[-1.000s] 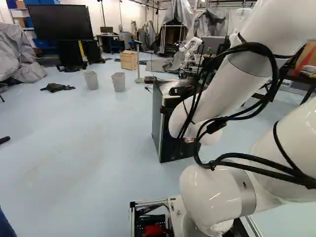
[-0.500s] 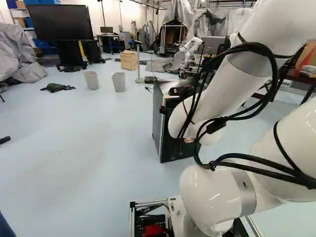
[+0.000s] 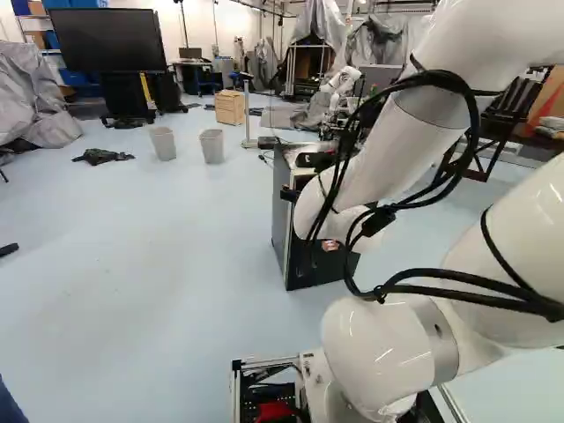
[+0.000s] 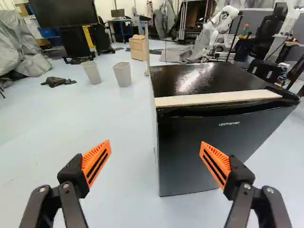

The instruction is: Grab a drink from the fridge

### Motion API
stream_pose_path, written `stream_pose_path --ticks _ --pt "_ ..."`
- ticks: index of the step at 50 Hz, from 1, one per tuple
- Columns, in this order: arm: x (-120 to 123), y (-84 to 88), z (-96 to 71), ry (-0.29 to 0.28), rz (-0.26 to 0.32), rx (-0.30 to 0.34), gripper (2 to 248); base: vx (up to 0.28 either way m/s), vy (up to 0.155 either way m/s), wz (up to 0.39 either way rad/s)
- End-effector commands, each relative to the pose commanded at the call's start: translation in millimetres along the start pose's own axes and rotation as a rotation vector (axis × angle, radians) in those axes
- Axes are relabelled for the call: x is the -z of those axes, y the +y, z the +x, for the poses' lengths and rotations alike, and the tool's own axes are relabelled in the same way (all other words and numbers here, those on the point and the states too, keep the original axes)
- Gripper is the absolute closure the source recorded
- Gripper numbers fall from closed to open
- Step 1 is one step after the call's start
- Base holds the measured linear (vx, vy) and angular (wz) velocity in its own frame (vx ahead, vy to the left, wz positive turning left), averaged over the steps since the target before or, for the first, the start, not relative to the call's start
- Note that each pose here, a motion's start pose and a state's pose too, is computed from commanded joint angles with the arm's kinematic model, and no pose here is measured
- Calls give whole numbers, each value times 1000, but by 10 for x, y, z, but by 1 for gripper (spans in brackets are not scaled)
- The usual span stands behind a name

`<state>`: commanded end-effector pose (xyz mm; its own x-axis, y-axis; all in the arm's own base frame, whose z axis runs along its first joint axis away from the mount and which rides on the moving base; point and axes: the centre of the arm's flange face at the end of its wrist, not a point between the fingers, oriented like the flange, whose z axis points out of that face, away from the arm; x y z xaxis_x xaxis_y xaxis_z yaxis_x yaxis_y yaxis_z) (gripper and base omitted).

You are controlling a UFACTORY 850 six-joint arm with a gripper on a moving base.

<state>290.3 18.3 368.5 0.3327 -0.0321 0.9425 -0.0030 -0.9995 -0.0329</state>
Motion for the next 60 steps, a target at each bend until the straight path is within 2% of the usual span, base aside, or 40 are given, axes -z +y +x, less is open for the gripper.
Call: stream_pose_path --ticks 23,60 --pt "-133 -180 94 40 -37 -67 3 0 0 0" --pt "-427 -453 -51 52 -166 -152 3 0 0 0"
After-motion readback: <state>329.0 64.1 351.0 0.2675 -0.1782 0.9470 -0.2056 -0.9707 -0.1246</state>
